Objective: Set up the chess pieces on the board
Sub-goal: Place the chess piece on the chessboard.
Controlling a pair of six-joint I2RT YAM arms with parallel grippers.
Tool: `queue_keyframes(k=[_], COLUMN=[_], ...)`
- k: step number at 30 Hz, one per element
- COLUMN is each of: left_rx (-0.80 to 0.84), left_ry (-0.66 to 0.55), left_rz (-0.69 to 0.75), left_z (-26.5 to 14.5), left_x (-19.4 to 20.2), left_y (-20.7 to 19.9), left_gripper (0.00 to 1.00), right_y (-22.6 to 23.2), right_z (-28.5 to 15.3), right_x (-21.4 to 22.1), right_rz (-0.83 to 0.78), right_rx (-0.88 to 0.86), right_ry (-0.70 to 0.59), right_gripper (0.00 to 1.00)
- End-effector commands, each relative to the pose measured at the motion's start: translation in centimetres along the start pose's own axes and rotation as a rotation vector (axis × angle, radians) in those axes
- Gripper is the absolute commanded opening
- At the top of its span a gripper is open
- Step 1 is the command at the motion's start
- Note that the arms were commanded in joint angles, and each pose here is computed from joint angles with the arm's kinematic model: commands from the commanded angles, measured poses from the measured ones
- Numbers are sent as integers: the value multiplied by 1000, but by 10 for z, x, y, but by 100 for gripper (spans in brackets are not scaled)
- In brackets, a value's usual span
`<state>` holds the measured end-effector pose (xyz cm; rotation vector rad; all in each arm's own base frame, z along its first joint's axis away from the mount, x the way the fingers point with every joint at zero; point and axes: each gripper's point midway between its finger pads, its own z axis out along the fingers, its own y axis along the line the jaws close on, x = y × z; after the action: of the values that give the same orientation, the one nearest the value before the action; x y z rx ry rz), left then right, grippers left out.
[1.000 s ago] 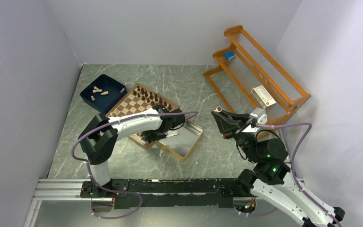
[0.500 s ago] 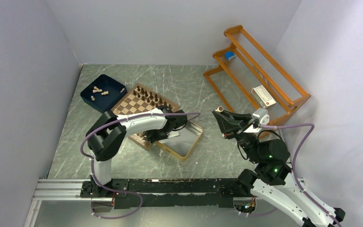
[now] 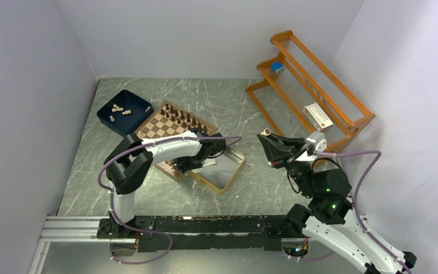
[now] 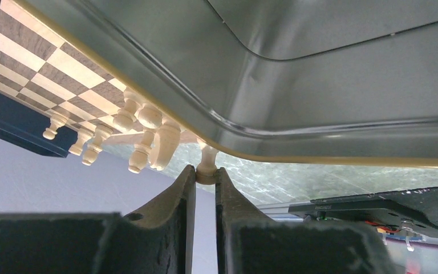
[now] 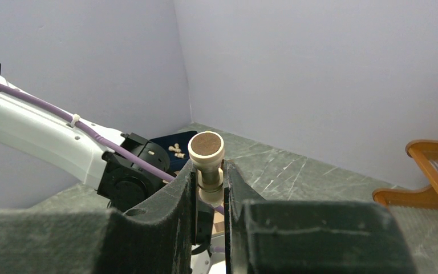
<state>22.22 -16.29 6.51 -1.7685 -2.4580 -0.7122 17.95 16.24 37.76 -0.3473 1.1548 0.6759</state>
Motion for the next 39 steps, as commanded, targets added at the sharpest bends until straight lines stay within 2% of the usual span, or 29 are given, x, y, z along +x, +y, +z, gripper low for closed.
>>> queue_keyframes(k=[1, 12, 28, 32, 39], left_rx=[-19, -25, -37, -70, -58], left_ry=[21, 37, 32, 29, 35], left_rz=[18, 25, 24, 10, 17], left_z=[2, 5, 3, -1, 3], left_x=[-1, 3, 0, -1, -6], left_y=[3, 2, 5, 12, 9], left_gripper=[13, 18, 33, 32, 24], right_y=[0, -1, 0, 0, 1], right_z=[-2, -3, -3, -3, -5], right_x=[-17, -18, -19, -19, -22], right_rz=[10, 12, 15, 18, 23], right_rx=[1, 5, 1, -2, -3], right_ry=[-43, -48, -50, -50, -59], right_gripper=[10, 10, 11, 11, 11])
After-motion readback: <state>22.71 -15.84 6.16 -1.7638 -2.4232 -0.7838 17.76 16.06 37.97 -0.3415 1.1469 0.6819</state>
